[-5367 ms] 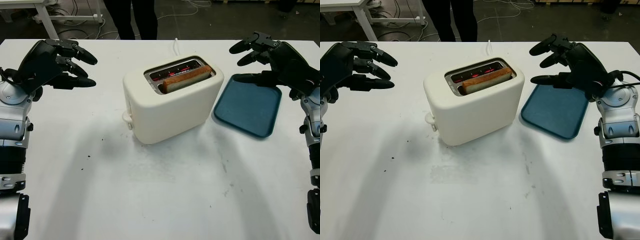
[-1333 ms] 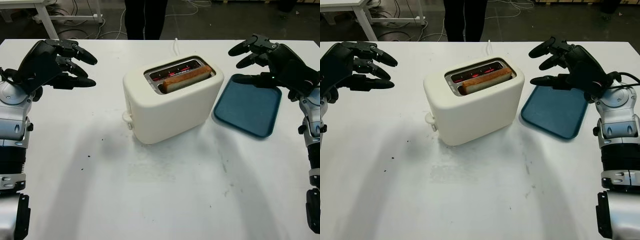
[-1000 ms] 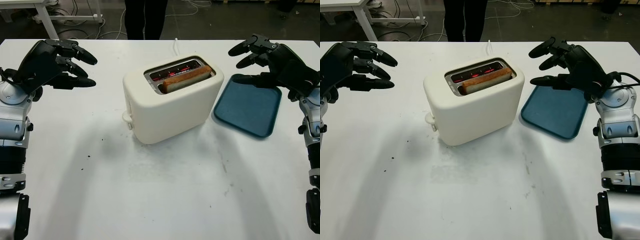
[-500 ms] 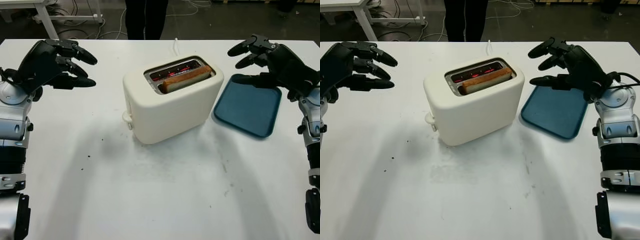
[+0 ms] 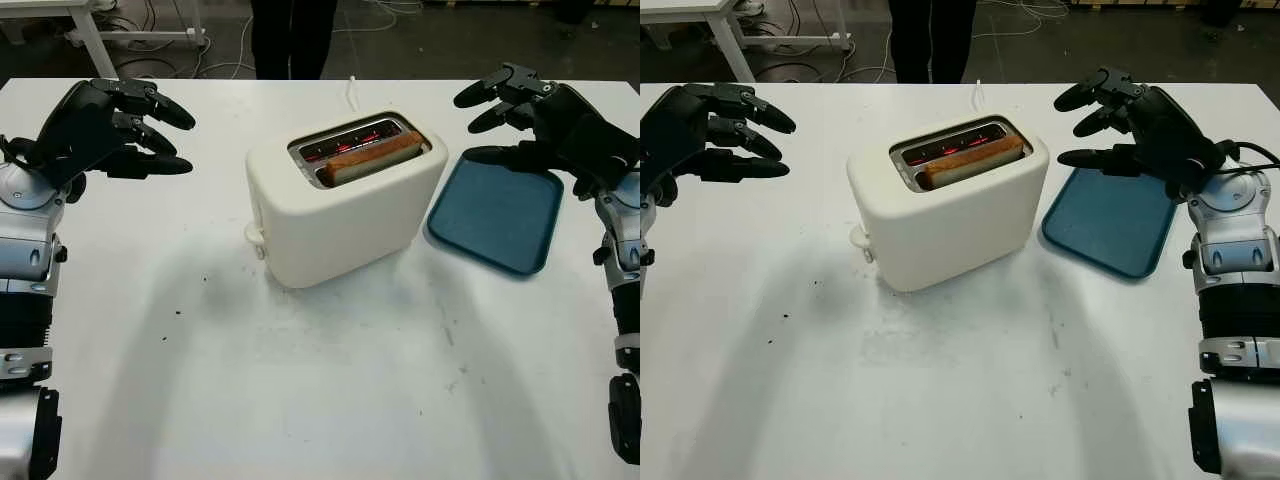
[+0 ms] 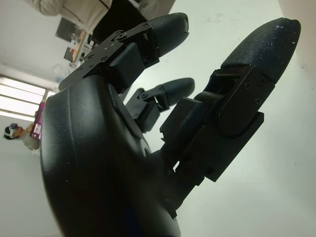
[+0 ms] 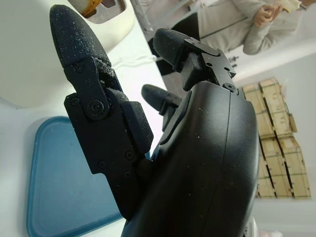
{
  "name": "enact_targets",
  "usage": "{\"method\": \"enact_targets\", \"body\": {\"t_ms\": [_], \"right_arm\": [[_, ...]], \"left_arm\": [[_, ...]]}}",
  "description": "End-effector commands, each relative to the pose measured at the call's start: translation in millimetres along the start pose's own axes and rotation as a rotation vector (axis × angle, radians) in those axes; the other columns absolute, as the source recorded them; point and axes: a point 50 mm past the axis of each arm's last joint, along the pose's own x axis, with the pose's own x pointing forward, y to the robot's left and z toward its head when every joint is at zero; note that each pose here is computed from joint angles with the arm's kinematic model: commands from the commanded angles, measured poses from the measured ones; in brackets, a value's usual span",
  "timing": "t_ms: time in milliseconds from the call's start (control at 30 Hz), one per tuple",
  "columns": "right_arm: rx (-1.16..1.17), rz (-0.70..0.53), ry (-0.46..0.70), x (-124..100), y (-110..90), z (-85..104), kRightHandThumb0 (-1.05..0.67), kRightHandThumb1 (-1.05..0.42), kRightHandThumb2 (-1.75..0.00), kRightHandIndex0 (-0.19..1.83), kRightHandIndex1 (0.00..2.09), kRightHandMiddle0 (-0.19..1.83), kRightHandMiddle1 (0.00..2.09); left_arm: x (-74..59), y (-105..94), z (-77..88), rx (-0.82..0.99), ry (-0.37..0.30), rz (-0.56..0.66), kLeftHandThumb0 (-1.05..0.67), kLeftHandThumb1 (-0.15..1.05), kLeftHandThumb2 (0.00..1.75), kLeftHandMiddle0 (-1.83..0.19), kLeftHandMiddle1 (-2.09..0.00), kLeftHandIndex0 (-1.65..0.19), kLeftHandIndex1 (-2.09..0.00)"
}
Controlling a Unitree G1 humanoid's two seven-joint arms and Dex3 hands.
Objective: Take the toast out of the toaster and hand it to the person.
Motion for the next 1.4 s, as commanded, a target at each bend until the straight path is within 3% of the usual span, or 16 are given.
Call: {"method": "enact_targets", "body": {"t_ms": [0,433,1100,1367], "right_arm": [[-0.001,-0.011,0.004,2,1,0.3,-0.93,-0.82,0.0,0.06,1.31,0.17,1.02],[0.053,-0.013,0.02,-3,6,-10.3,-0.95,-0.84,-0.01,0.07,1.32,0.18,1.02],[0.021,-0.013,0.038,-7,7,-14.6,-0.97,-0.86,0.0,0.1,1.34,0.17,1.04],[0.002,-0.027,0.052,-8,10,-23.0,-1.03,-0.88,0.0,0.22,1.22,0.28,0.93]], "left_arm": [[-0.9,0.5,-0.9,-0.023,0.0,0.007,-1.05,0.54,0.0,-0.81,-0.86,-0.84,-0.67],[-7.8,-6.0,-14.9,-0.065,0.047,0.013,-1.05,0.52,0.0,-0.77,-0.9,-0.81,-0.69],[-7.4,-7.4,-14.0,-0.048,0.047,-0.002,-1.05,0.53,0.0,-0.78,-0.88,-0.8,-0.7],[-7.1,-7.6,-13.6,-0.044,0.046,-0.005,-1.05,0.54,0.01,-0.77,-0.88,-0.8,-0.7]]}}
